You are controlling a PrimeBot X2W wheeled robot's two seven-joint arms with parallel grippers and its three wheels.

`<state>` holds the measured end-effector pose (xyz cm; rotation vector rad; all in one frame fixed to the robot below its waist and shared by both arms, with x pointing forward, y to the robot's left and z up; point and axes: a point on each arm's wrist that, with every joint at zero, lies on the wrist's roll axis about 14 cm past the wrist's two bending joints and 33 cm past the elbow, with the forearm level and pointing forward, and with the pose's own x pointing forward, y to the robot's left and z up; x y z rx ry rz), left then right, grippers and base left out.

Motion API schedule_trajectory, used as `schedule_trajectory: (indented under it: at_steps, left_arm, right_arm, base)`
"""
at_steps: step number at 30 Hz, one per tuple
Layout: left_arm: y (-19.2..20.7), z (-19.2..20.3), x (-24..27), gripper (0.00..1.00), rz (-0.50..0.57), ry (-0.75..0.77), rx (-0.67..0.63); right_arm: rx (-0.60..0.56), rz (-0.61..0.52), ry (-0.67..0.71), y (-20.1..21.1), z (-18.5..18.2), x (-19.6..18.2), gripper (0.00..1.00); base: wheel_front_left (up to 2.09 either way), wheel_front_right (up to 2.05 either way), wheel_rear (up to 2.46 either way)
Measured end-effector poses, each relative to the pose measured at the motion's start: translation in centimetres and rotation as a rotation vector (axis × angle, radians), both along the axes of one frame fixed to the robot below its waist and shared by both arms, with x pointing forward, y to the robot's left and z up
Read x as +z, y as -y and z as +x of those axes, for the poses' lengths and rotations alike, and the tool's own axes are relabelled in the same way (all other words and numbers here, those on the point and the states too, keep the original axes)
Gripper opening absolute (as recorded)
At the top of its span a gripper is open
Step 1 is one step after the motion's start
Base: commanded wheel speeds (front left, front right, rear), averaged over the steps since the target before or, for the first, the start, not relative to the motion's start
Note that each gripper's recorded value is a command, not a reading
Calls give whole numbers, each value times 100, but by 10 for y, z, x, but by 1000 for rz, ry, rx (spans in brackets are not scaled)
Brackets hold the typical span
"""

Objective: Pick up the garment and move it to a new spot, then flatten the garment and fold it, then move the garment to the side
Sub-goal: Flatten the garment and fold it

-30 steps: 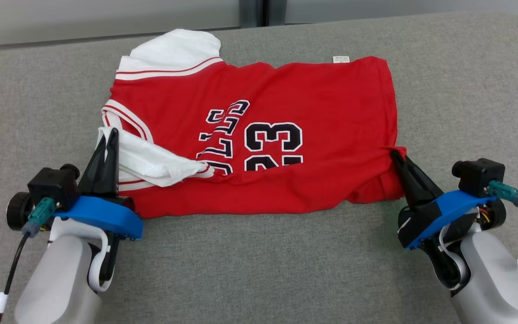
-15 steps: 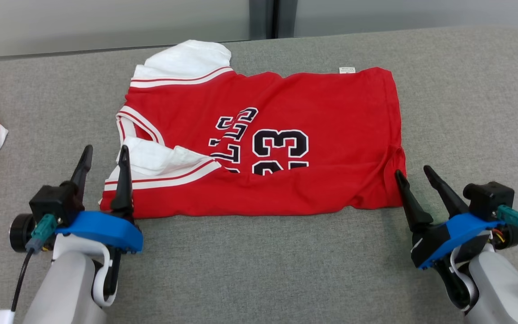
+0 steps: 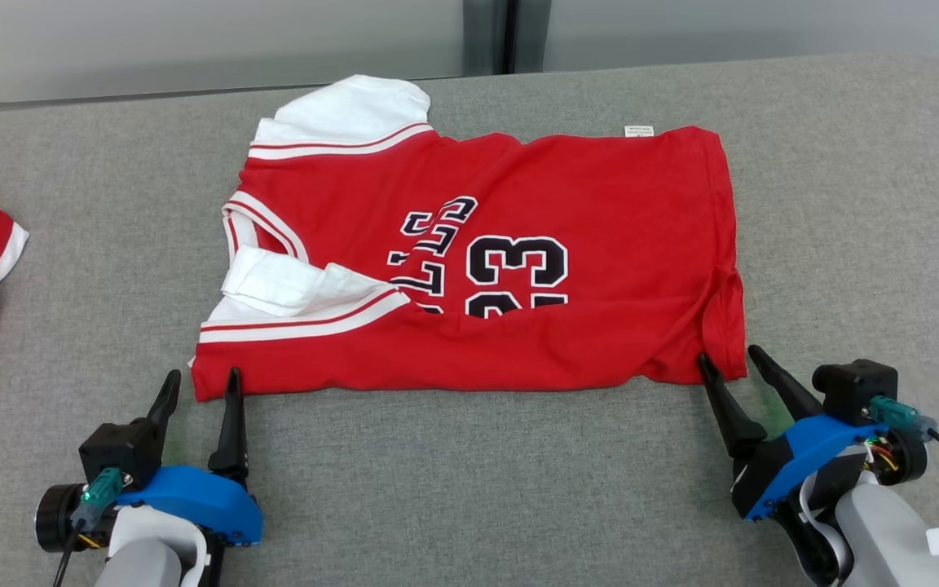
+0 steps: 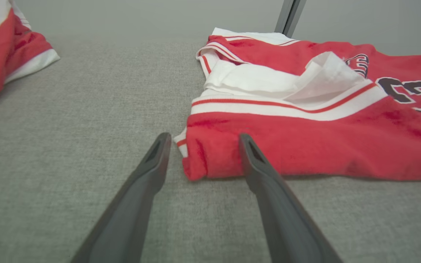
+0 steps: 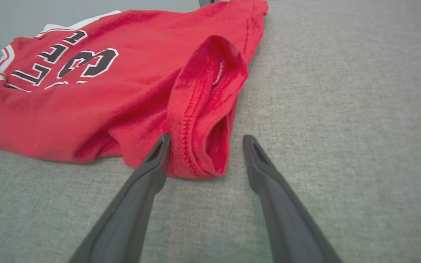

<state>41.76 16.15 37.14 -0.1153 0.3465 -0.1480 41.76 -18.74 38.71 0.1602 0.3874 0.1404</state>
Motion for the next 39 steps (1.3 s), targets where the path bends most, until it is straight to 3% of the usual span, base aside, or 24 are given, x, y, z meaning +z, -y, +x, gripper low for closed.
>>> schedule_trajectory:
  at_steps: [9,10,11,12,23,39]
  left_arm:
    - [2,0,-18,100,-2,-65,-13]
    - [3,1,-19,41,-8,-70,-12]
    - [4,2,-20,1,-9,-73,-19]
    - [5,2,-21,0,-9,-76,-23]
    - [5,1,17,0,-54,27,11]
    - [2,-93,28,0,-116,50,119]
  right_arm:
    - [10,-22,-29,-4,5,-11,100]
    - [11,-22,-31,-4,5,-12,48]
    - [10,-20,-31,-5,5,-12,33]
    - [8,-17,-30,-5,5,-12,1]
    - [-44,31,43,-1,-1,9,0]
    - [-48,57,36,4,-67,16,0]
  base:
    - [0,0,0]
    - [0,0,0]
    - [0,0,0]
    - [0,0,0]
    - [0,0,0]
    - [0,0,0]
